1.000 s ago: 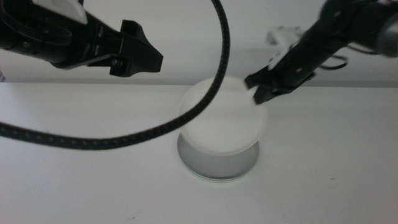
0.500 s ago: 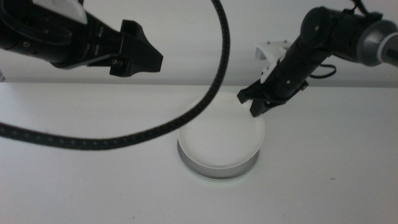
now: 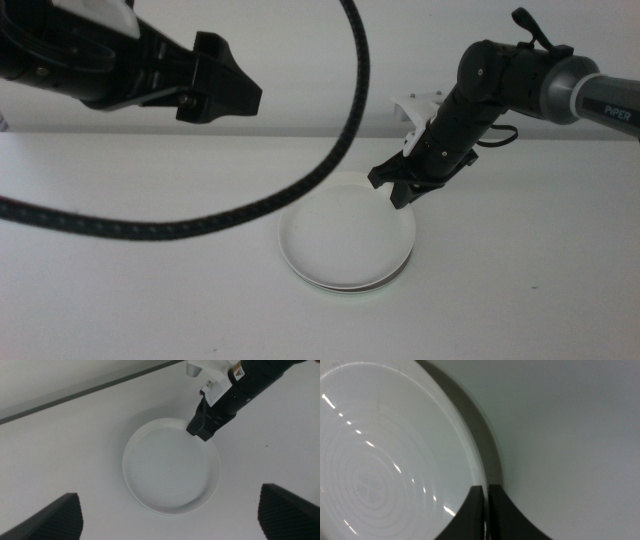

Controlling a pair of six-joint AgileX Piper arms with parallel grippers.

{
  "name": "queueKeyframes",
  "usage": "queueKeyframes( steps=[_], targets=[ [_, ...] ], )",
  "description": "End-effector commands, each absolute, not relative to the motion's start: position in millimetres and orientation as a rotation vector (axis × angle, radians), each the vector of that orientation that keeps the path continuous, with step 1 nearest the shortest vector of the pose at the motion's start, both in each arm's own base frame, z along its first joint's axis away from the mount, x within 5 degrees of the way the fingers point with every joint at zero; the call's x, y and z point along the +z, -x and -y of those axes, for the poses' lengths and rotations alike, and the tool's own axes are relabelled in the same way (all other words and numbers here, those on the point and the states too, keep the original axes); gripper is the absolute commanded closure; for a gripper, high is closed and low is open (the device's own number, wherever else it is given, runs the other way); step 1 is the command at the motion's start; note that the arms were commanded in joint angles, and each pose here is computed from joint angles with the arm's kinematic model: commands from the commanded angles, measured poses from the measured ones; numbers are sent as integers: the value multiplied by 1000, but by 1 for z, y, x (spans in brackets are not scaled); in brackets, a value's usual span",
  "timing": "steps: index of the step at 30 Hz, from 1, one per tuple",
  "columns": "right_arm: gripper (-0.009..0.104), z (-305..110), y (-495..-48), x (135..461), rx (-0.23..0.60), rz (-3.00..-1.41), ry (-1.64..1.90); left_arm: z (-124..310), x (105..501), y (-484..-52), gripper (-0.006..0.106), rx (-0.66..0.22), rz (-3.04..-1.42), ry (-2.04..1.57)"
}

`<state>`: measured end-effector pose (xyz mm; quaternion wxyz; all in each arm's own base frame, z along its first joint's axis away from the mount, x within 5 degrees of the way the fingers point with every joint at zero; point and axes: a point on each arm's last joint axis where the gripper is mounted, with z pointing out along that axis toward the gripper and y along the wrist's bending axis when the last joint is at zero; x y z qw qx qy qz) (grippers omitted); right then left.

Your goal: Stack the three bowls on top of each other.

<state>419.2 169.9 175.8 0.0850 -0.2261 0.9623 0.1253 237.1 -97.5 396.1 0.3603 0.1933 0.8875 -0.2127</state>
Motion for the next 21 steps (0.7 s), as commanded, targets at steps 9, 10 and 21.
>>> queueKeyframes(
  steps=[9,10,21],
  targets=[
    [45,-171,-418,187,399,-2845,627,97,397,-238,7,-554,-2281,-479],
    [41,-168,-418,192,402,-2838,619,97,397,-238,7,-554,-2281,-479],
    [30,-71,-396,313,264,-2591,381,97,397,-238,7,-554,-2281,-479]
  ],
)
